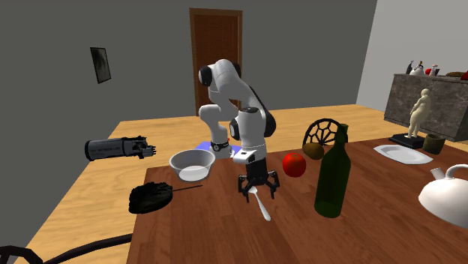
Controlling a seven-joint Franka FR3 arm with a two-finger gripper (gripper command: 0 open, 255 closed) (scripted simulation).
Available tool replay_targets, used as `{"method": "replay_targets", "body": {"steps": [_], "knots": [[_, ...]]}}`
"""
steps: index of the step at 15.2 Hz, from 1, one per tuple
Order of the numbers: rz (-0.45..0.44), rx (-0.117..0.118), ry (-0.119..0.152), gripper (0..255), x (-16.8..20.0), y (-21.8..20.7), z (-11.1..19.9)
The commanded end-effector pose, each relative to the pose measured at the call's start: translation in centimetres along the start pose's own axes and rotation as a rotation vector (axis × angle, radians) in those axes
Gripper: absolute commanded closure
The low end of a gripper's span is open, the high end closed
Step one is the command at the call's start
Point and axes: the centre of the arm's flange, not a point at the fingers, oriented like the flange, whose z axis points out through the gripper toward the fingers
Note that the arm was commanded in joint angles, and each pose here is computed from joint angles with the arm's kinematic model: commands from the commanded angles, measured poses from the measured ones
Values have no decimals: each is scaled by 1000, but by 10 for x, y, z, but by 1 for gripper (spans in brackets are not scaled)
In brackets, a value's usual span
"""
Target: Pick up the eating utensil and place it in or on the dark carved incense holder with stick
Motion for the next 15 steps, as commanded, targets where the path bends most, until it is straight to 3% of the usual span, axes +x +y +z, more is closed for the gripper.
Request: {"method": "replay_targets", "body": {"steps": [1,6,7,15], "knots": [[0,0,1,0,0,0,2],[0,0,0,0,0,0,2],[0,0,0,255,0,0,2],[0,0,0,255,0,0,2]]}}
